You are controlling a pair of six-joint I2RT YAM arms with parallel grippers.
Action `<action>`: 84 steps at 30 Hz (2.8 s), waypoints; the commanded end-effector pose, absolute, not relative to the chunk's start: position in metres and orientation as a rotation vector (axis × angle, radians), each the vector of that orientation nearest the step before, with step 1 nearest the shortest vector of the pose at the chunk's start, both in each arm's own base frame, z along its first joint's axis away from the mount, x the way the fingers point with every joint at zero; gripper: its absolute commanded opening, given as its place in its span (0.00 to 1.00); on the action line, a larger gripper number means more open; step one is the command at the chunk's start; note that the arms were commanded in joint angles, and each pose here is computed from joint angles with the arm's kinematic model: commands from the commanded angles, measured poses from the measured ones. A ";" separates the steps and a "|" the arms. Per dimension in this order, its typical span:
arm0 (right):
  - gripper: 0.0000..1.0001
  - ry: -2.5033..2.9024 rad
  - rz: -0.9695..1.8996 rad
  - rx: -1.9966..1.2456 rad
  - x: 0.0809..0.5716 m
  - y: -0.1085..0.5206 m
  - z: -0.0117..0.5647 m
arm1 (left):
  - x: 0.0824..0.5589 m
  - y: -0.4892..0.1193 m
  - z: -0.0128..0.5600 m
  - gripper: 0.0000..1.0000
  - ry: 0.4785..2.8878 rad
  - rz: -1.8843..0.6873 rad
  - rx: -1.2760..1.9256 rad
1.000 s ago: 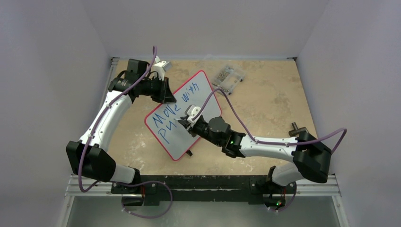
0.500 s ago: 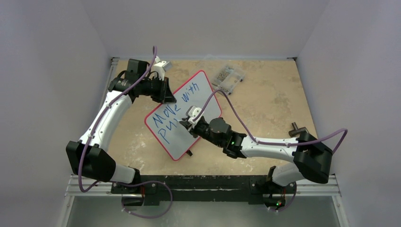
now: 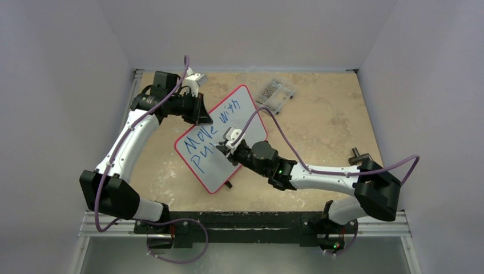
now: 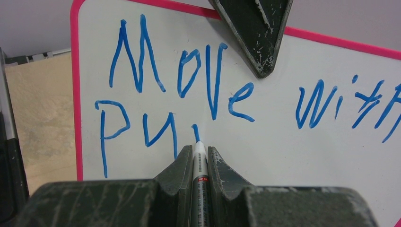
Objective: Write a sentence on the whiteboard
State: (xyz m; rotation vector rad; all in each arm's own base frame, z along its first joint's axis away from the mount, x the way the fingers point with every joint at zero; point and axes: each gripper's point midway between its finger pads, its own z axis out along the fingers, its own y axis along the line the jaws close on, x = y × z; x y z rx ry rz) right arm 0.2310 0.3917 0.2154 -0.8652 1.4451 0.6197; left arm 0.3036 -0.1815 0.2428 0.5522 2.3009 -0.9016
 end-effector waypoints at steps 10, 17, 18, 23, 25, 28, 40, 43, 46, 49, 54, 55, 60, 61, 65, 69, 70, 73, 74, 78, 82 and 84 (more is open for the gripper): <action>0.00 1.402 0.566 -0.813 0.253 0.397 0.243 | 0.310 -0.178 0.260 0.00 2.217 -0.845 0.569; 0.00 1.396 0.556 -0.800 0.253 0.391 0.251 | 0.310 -0.178 0.260 0.00 2.217 -0.845 0.569; 0.00 1.392 0.557 -0.795 0.253 0.390 0.254 | 0.310 -0.178 0.260 0.00 2.215 -0.845 0.570; 0.00 1.378 0.563 -0.778 0.250 0.384 0.264 | 0.310 -0.178 0.260 0.00 2.217 -0.844 0.569; 0.00 1.376 0.560 -0.770 0.249 0.380 0.267 | 0.310 -0.178 0.259 0.00 2.219 -0.843 0.568; 0.00 1.375 0.558 -0.765 0.249 0.378 0.268 | 0.310 -0.178 0.259 0.00 2.219 -0.844 0.568; 0.00 1.378 0.559 -0.769 0.252 0.385 0.263 | 0.310 -0.178 0.259 0.00 2.218 -0.843 0.569; 0.00 1.380 0.553 -0.783 0.253 0.388 0.259 | 0.310 -0.178 0.259 0.00 2.218 -0.843 0.569; 0.00 1.386 0.552 -0.795 0.253 0.389 0.254 | 0.310 -0.178 0.259 0.00 2.218 -0.842 0.568; 0.00 1.397 0.563 -0.807 0.250 0.388 0.247 | 0.311 -0.178 0.259 0.00 2.219 -0.839 0.568; 0.00 1.414 0.573 -0.831 0.242 0.381 0.231 | 0.311 -0.178 0.259 0.00 2.221 -0.840 0.567; 0.00 1.417 0.574 -0.838 0.240 0.379 0.229 | 0.311 -0.178 0.259 0.00 2.219 -0.840 0.567; 0.00 1.443 0.582 -0.869 0.231 0.368 0.210 | 0.311 -0.178 0.258 0.00 2.222 -0.840 0.566; 0.00 1.457 0.581 -0.874 0.229 0.365 0.204 | 0.311 -0.178 0.258 0.00 2.223 -0.840 0.567; 0.00 1.494 0.598 -0.874 0.222 0.357 0.189 | 0.311 -0.178 0.258 0.00 2.224 -0.839 0.566; 0.00 1.480 0.606 -0.857 0.222 0.355 0.198 | 0.312 -0.178 0.257 0.00 2.224 -0.842 0.567; 0.00 1.469 0.607 -0.854 0.222 0.356 0.203 | 0.311 -0.178 0.258 0.00 2.224 -0.843 0.567; 0.00 1.430 0.610 -0.838 0.225 0.360 0.224 | 0.311 -0.178 0.257 0.00 2.226 -0.843 0.566; 0.00 1.415 0.610 -0.833 0.226 0.362 0.231 | 0.311 -0.178 0.257 0.00 2.225 -0.843 0.567; 0.00 1.363 0.632 -0.806 0.230 0.370 0.254 | 0.311 -0.178 0.258 0.00 2.224 -0.841 0.566; 0.00 1.351 0.617 -0.786 0.238 0.378 0.261 | 0.311 -0.178 0.258 0.00 2.224 -0.841 0.567; 0.00 1.349 0.618 -0.785 0.240 0.382 0.261 | 0.311 -0.178 0.258 0.00 2.224 -0.843 0.567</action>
